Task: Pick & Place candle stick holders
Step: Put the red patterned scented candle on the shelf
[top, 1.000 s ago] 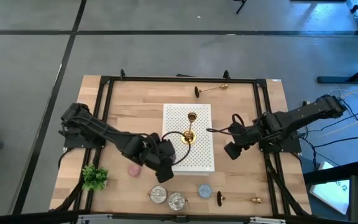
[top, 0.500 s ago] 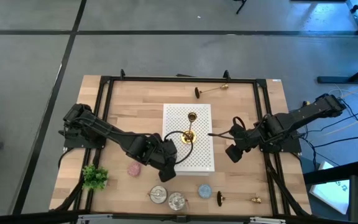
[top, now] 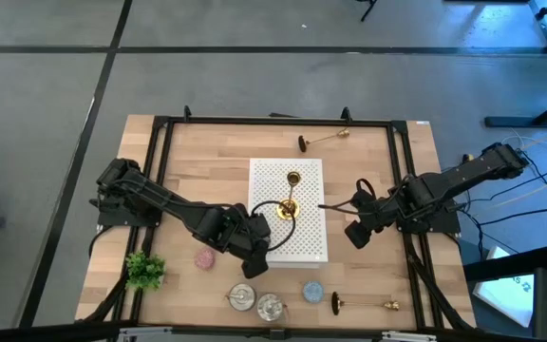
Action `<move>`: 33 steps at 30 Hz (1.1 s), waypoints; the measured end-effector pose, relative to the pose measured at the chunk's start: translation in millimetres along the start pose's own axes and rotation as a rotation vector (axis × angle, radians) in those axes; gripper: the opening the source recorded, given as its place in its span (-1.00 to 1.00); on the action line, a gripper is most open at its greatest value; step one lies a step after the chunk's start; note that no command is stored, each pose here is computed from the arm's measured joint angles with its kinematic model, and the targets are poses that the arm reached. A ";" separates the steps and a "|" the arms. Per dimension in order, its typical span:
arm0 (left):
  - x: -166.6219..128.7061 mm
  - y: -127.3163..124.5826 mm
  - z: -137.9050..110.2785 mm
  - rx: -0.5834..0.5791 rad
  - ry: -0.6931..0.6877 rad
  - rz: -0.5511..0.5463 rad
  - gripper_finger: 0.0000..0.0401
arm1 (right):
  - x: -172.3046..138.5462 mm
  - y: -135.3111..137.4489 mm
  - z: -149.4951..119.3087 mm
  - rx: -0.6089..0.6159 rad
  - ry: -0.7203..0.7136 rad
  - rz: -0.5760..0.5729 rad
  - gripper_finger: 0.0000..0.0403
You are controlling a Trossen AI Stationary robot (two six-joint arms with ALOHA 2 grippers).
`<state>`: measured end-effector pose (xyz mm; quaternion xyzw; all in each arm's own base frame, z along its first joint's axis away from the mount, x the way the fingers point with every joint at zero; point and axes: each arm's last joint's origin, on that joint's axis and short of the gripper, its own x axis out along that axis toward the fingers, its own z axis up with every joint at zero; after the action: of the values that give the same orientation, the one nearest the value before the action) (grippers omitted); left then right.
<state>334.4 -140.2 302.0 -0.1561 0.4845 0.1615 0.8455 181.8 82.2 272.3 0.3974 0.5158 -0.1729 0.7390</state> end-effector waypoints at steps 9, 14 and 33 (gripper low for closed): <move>-9.7 -5.9 4.9 0.008 -0.041 -0.035 0.55 | 0.1 -0.1 0.0 0.000 0.000 -0.001 0.04; -8.4 -5.6 6.4 0.010 -0.046 -0.034 0.55 | 0.1 -0.2 0.0 0.000 0.000 -0.002 0.04; 0.2 -2.3 18.3 -0.005 -0.049 -0.078 0.63 | 0.1 -0.3 0.1 -0.005 -0.004 -0.004 0.04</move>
<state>349.6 -134.5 310.9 -0.1730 0.4566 0.1336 0.8624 181.7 82.0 272.2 0.3944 0.5153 -0.1740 0.7407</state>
